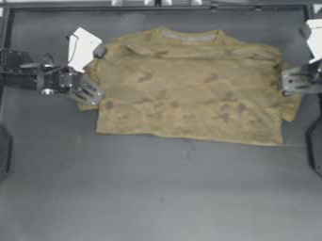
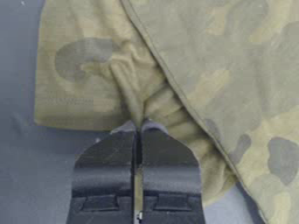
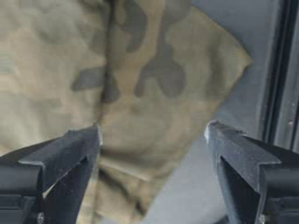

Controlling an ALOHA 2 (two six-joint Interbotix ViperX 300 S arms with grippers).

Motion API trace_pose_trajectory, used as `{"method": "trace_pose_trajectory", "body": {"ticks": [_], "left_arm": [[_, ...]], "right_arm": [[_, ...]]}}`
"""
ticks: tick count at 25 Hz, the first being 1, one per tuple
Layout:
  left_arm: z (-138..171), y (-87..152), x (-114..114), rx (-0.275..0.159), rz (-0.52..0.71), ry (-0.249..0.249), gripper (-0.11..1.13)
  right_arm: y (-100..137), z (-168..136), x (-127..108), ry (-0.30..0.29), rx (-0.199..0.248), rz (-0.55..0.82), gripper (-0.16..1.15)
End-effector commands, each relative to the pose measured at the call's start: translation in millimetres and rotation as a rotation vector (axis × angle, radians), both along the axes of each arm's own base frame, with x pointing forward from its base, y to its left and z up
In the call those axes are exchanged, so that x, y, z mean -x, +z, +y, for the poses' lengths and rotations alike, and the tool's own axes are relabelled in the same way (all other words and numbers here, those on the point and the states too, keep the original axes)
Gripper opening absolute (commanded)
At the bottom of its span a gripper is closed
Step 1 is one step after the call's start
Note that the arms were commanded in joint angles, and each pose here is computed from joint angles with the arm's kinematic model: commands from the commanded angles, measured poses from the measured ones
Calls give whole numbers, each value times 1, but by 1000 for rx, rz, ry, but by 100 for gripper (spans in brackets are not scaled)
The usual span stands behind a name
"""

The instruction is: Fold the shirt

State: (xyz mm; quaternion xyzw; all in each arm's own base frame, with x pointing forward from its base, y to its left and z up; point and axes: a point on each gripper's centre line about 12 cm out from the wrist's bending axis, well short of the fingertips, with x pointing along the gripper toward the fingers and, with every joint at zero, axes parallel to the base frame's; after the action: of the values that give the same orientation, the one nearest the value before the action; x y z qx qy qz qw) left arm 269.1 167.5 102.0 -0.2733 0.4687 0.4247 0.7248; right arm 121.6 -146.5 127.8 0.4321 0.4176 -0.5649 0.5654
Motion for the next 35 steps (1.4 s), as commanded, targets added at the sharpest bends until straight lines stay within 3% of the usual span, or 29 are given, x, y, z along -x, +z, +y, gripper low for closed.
{"method": "trace_pose_trajectory", "body": {"ticks": [1, 11, 19, 35], "left_arm": [[3, 24, -7, -38, -71, -5, 2], [1, 26, -8, -44, -70, -26, 2], [0, 31, -12, -56, -80, -46, 2], [-4, 38, -15, -67, -97, -63, 2]], "right_arm": [[5, -6, -2, -27, 18, -33, 99], [-10, -11, 2, -105, -23, -60, 98], [-13, -13, 9, -145, -12, -34, 98], [-28, -19, 6, -126, -45, 9, 98]]}}
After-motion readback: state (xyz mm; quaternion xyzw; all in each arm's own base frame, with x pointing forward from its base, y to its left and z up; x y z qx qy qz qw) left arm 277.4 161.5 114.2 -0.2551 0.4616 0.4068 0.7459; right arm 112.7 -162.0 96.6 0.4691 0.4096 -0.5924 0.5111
